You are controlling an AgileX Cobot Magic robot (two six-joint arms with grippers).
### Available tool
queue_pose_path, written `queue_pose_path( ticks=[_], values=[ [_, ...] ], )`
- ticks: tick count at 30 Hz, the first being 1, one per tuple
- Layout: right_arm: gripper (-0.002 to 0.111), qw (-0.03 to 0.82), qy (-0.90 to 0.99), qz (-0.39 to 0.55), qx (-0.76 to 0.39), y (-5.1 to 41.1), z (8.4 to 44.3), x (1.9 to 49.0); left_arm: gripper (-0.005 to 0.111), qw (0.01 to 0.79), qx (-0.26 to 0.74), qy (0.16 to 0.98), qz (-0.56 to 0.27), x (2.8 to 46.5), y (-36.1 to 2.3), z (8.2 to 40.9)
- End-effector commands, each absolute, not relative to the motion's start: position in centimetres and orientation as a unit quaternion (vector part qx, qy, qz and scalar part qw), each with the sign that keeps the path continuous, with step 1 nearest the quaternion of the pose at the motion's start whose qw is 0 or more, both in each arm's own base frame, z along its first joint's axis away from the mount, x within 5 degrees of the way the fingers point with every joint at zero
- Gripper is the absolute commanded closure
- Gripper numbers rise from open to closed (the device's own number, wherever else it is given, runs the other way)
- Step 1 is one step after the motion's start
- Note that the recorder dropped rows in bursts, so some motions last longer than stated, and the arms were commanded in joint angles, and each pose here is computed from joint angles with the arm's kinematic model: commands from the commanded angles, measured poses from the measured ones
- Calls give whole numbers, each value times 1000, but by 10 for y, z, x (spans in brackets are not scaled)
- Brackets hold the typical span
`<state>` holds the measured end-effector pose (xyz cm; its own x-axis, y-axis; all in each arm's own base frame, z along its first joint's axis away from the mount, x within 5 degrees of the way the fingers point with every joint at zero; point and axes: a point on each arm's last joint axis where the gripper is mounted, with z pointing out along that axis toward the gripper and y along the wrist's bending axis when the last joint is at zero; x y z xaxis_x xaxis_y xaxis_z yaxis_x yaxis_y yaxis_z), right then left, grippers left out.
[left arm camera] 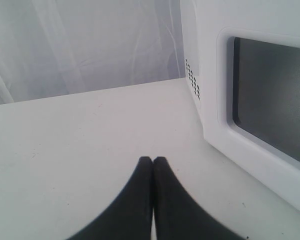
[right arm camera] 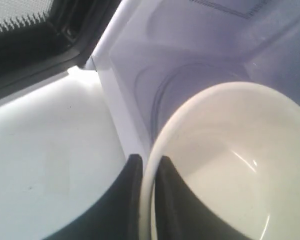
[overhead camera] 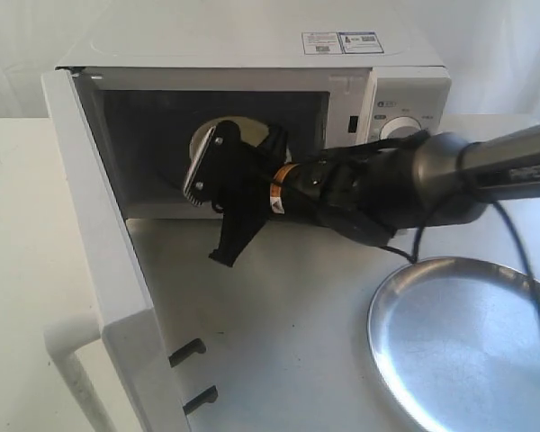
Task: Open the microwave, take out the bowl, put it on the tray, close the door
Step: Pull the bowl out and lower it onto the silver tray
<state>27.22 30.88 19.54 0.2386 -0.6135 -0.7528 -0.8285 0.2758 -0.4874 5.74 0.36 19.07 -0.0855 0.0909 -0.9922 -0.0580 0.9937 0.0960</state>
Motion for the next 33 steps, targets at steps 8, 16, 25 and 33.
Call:
queue_pose_path(
  ticks=[8,16,25,33],
  values=[
    [108,290,886,-19,-362,173,231,191,107,680,9,732,52,57,3,192],
    [108,305,884,12,-354,128,209,146,107,680,9,731,52,57,3,192],
    [108,313,868,28,-383,129,188,142,107,680,9,731,52,57,3,192],
    [108,295,875,2,-385,130,165,160,107,680,9,731,52,57,3,192]
  ],
)
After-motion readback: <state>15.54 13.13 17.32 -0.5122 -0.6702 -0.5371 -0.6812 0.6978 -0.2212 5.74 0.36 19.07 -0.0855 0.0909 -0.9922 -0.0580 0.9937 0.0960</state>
